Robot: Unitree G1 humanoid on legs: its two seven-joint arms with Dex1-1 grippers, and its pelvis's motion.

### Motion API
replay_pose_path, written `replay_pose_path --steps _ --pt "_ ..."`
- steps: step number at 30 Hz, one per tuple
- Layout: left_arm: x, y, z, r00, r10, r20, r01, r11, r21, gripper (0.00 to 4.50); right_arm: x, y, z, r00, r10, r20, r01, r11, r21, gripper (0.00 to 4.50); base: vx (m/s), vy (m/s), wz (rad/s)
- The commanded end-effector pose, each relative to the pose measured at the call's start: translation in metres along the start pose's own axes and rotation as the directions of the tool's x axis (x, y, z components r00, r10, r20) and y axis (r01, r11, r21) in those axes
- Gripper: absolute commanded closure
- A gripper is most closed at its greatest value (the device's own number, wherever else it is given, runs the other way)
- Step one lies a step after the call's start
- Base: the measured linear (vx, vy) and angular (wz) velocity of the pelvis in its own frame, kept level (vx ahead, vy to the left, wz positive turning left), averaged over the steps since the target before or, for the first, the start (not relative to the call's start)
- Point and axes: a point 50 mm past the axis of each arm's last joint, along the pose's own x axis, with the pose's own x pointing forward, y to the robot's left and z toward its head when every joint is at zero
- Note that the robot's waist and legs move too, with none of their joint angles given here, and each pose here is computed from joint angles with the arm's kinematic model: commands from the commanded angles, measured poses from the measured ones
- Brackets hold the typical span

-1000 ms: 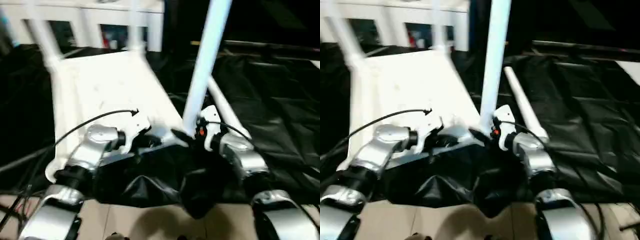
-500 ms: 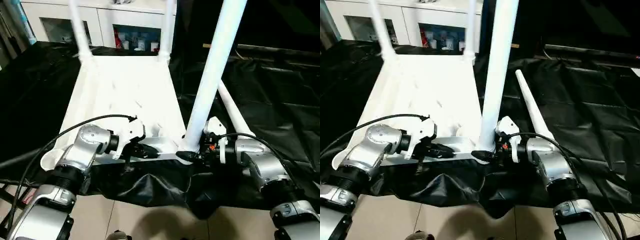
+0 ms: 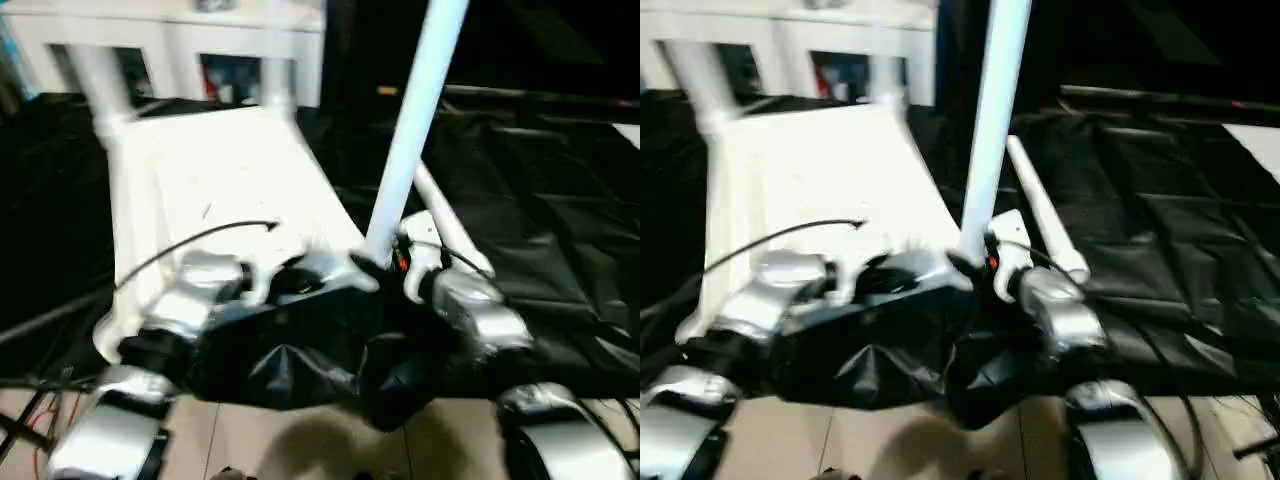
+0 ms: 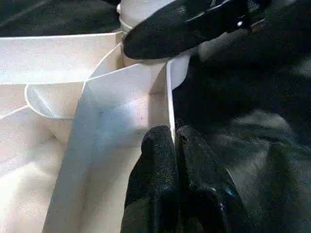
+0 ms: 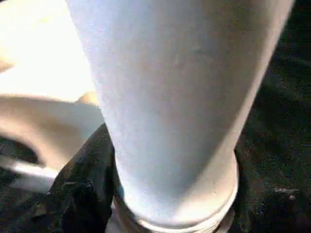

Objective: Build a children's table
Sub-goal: Rotate leg to tighten

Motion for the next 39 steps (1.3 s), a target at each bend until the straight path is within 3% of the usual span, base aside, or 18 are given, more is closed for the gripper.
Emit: replay_pose_path --steps 1,5,8,13,17,20,24,26,30,34,39 --pt "0.025 -0.011 0.044 0.989 -0.024 0.144 0.015 0.998 0.066 4.50 0.012 0.016 -0.018 0.995 -0.054 -0.083 0.060 0.996 0.070 1.76 0.000 0.000 0.00" --pt "0.035 -0.017 0.053 0.983 -0.001 0.182 -0.006 0.999 0.038 4.50 0.020 0.020 -0.013 0.992 -0.115 -0.058 0.119 0.990 0.071 1.76 0.000 0.000 0.00" --pt "0.037 -0.020 0.055 0.982 -0.008 0.186 -0.002 0.999 0.050 4.50 0.024 0.025 -0.006 0.996 -0.086 -0.008 0.087 0.992 0.088 1.06 0.000 0.000 0.00" --pt "0.033 -0.018 0.050 0.986 -0.011 0.164 0.000 0.997 0.072 4.50 0.022 0.026 -0.001 1.000 -0.004 0.022 0.002 0.997 0.080 0.63 0.000 0.000 0.00" --pt "0.027 -0.018 0.046 0.987 -0.060 0.150 0.046 0.994 0.094 4.50 0.017 0.027 0.001 0.994 0.104 0.023 -0.104 0.994 0.014 0.63 0.000 0.000 0.00" --pt "0.018 -0.021 0.039 0.980 -0.153 0.127 0.137 0.983 0.121 4.50 0.006 0.028 0.000 0.964 0.267 0.006 -0.266 0.962 -0.066 0.63 0.000 0.000 0.00" --pt "0.012 -0.022 0.035 0.973 -0.202 0.110 0.187 0.973 0.134 4.50 -0.002 0.027 -0.001 0.938 0.347 -0.011 -0.346 0.933 -0.095 0.63 0.000 0.000 0.00" --pt "0.000 -0.020 0.027 0.957 -0.281 0.069 0.267 0.951 0.158 4.50 -0.018 0.023 -0.001 0.877 0.477 -0.066 -0.481 0.865 -0.145 0.63 0.000 0.000 0.00" --pt "-0.008 -0.016 0.023 0.951 -0.304 0.051 0.293 0.944 0.154 4.50 -0.029 0.020 -0.001 0.837 0.535 -0.112 -0.547 0.817 -0.184 0.63 0.000 0.000 0.00" --pt "-0.012 -0.011 0.021 0.953 -0.300 0.044 0.291 0.946 0.146 4.50 -0.035 0.019 -0.004 0.802 0.576 -0.158 -0.597 0.784 -0.173 0.63 0.000 0.000 0.00" --pt "-0.014 -0.010 0.019 0.950 -0.310 0.039 0.302 0.944 0.137 4.50 -0.037 0.021 -0.004 0.781 0.601 -0.167 -0.623 0.766 -0.156 1.11 0.000 0.000 0.00"
